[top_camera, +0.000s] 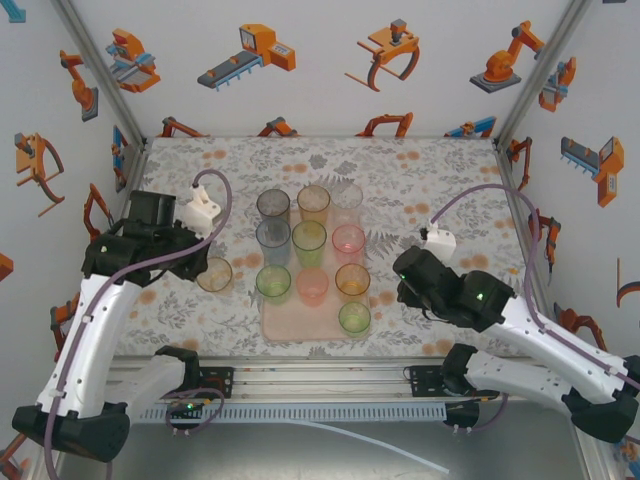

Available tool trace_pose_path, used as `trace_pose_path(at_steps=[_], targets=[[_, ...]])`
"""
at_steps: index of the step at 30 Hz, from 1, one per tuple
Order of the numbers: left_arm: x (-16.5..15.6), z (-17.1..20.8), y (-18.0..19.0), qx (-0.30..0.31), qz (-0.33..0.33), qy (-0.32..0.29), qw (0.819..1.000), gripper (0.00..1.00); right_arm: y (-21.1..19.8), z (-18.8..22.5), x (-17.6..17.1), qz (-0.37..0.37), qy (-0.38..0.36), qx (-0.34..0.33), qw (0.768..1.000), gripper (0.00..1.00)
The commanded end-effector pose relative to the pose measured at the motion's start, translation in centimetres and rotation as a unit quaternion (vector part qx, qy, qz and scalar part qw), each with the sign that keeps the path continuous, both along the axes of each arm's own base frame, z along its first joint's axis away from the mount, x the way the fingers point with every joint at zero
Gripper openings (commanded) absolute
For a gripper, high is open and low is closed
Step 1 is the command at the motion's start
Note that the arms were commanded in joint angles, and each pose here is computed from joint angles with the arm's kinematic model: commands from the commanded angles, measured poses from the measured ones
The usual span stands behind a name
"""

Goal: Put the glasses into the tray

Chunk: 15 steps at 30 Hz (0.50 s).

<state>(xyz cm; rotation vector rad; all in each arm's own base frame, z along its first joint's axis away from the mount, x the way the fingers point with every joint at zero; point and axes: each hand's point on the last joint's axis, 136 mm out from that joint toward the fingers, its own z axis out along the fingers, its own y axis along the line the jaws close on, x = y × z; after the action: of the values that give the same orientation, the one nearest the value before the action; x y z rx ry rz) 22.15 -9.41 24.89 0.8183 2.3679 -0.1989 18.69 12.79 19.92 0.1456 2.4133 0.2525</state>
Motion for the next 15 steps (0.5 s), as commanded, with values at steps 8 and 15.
trace_pose_path(at_steps=[8, 15], targets=[[-0.8, 1.7, -2.9, -0.01, -0.052, 0.003, 0.999, 0.16, -0.4, 0.4, 0.2, -0.01, 0.004, 0.014, 1.0, 0.3], [-1.7, 1.5, -6.0, 0.002, -0.12, 0.009, 0.993, 0.16, -1.3, 0.5, 0.0, -0.03, 0.008, 0.016, 0.999, 0.3]])
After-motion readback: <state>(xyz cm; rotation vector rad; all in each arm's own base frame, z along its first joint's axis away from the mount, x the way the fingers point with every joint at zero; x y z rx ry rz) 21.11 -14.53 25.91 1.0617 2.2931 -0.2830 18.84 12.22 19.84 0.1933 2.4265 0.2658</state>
